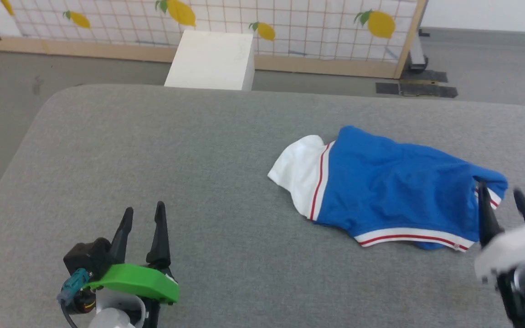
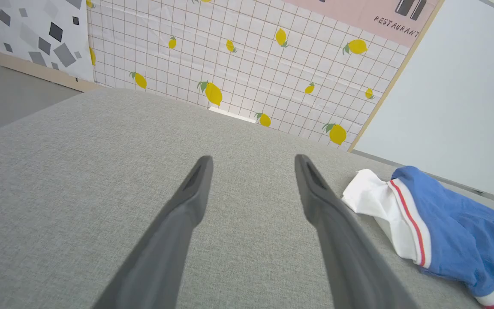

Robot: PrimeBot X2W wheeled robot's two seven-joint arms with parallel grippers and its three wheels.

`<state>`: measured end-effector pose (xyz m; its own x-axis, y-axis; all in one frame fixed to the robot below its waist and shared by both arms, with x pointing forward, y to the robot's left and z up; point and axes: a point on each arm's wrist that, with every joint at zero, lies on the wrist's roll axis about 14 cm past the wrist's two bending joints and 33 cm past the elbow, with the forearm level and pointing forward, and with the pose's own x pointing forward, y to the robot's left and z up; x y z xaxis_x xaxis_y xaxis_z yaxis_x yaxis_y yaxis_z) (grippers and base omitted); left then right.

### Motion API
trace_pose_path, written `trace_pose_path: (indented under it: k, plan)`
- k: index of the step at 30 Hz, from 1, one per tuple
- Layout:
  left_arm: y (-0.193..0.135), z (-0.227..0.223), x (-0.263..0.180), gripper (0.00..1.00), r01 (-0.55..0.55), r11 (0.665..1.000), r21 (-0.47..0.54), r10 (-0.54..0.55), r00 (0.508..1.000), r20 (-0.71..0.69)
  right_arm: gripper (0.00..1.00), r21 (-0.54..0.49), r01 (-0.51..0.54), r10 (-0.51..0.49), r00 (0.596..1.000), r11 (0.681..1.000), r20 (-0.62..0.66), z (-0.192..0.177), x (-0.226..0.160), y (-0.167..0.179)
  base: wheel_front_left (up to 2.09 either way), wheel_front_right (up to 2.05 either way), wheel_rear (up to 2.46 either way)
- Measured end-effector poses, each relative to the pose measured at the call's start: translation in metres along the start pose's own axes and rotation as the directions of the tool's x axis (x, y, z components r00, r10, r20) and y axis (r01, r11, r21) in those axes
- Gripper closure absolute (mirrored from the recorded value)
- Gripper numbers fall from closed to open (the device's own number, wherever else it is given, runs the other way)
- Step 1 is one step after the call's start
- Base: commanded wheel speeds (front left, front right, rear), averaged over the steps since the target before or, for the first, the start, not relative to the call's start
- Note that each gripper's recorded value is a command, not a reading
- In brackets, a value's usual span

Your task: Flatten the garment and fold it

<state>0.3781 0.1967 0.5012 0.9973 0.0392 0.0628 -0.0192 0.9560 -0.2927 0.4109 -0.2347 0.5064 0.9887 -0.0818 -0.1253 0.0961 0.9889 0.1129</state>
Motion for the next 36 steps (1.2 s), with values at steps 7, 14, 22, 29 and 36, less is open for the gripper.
trace_pose_path:
  k: [7, 14, 22, 29, 36]
  plan:
    - [-0.022, -0.006, 0.005, 0.00, 0.040, 0.998, -0.058, -0.041, 0.999, -0.019, 0.00, 0.131, 0.071, -0.055, 0.991, 0.989, -0.125, -0.058, -0.061, -0.026, 0.00, 0.00, 0.00]
    - [-0.093, -0.016, 0.058, 0.00, 0.187, 0.980, -0.063, -0.196, 0.961, -0.194, 0.00, 0.153, 0.097, -0.078, 0.989, 0.983, -0.124, -0.062, -0.071, -0.033, 0.00, 0.00, 0.00]
    - [-0.140, -0.079, 0.101, 0.00, 0.317, 0.945, 0.081, -0.198, 0.752, -0.629, 0.00, 0.141, 0.093, -0.075, 0.988, 0.986, -0.134, -0.059, -0.052, -0.030, 0.00, 0.00, 0.00]
    - [-0.140, -0.146, 0.090, 0.00, 0.372, 0.925, 0.083, -0.139, 0.532, -0.835, 0.00, 0.137, 0.152, -0.125, 0.975, 0.979, -0.184, -0.077, -0.053, -0.045, 0.00, 0.00, 0.00]
    - [-0.147, -0.180, 0.083, 1.00, 0.420, 0.907, 0.041, -0.159, 0.429, -0.889, 0.00, 0.119, 0.214, -0.183, 0.956, 0.970, -0.227, -0.093, -0.059, -0.062, 0.00, 0.00, 0.00]
